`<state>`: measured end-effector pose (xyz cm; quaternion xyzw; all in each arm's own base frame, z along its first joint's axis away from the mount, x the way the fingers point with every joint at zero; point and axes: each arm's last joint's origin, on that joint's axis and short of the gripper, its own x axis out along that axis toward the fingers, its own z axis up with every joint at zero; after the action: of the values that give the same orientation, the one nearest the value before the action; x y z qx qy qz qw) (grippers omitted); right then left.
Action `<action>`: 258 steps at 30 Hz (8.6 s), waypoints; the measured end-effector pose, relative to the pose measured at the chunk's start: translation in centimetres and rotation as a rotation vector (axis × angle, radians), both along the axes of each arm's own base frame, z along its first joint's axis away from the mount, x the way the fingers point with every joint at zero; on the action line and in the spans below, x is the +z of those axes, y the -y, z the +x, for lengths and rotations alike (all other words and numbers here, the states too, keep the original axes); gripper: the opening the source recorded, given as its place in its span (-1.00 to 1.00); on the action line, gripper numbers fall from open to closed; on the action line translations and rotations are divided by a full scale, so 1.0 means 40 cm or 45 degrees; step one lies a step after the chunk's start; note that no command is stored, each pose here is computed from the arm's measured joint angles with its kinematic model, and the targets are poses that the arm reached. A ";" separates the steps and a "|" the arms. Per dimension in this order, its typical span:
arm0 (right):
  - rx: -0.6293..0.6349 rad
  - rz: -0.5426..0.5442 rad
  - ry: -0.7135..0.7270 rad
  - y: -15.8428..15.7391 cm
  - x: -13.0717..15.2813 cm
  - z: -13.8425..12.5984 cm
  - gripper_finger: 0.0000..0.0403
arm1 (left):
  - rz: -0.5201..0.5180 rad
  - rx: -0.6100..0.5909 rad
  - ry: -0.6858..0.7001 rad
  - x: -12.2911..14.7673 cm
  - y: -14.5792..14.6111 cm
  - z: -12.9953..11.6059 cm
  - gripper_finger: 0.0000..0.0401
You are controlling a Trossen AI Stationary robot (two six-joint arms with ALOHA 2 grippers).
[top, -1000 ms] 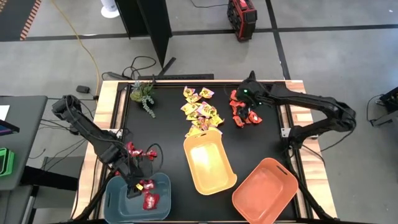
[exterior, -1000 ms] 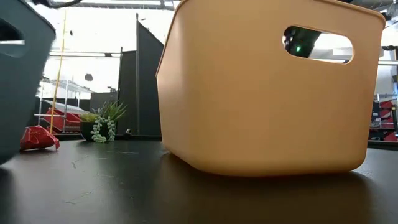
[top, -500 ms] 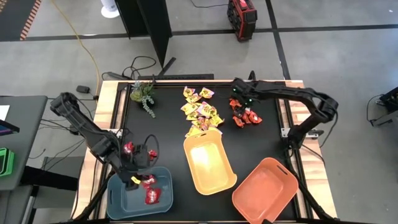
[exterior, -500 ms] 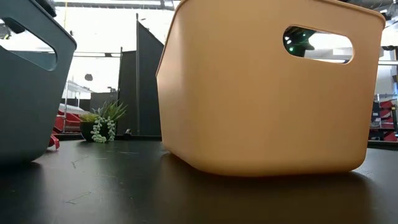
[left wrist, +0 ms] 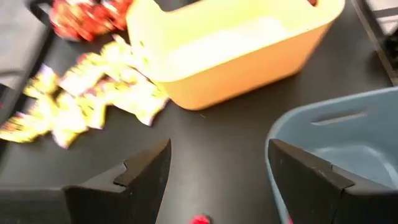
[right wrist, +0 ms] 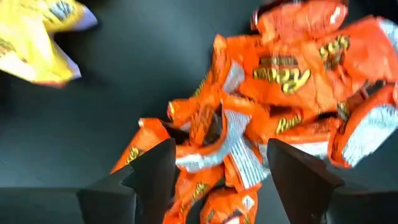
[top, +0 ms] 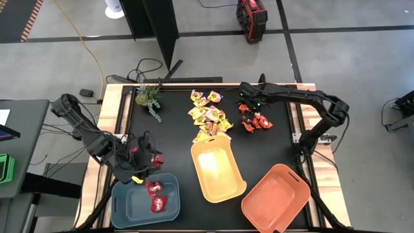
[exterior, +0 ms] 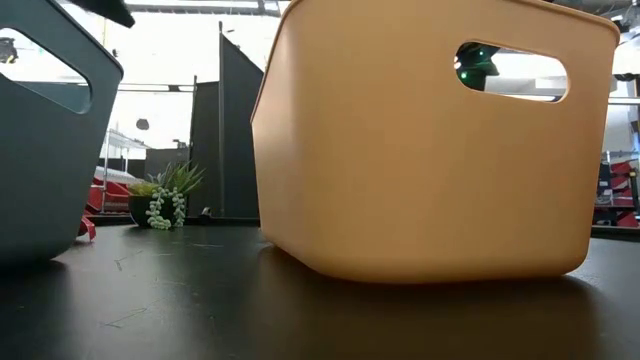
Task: Sort candy
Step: Put the orange chocolate into the orange bin, then put the yellow candy into the yellow bin
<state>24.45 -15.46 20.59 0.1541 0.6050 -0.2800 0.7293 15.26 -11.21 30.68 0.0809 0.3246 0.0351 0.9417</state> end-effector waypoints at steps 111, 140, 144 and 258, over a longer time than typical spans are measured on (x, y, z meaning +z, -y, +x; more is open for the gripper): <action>0.376 -0.017 0.014 -0.989 0.141 -0.209 0.37 | -0.208 0.705 0.050 -0.020 -0.439 0.220 0.79; 0.370 -0.047 -0.034 -0.843 0.162 -0.065 0.49 | -0.722 0.869 -0.444 -0.289 -1.129 0.423 0.67; 0.369 -0.032 -0.010 -0.836 0.177 -0.073 0.49 | -0.728 0.863 -0.424 -0.280 -1.121 0.432 0.67; -0.224 0.270 0.283 0.098 0.194 0.439 0.49 | -0.110 0.472 0.301 0.345 -0.724 0.127 0.10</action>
<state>41.99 -19.36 28.36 0.3126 0.5311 -0.2586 0.7439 20.33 17.75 44.49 -0.0251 0.2225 0.2027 0.9533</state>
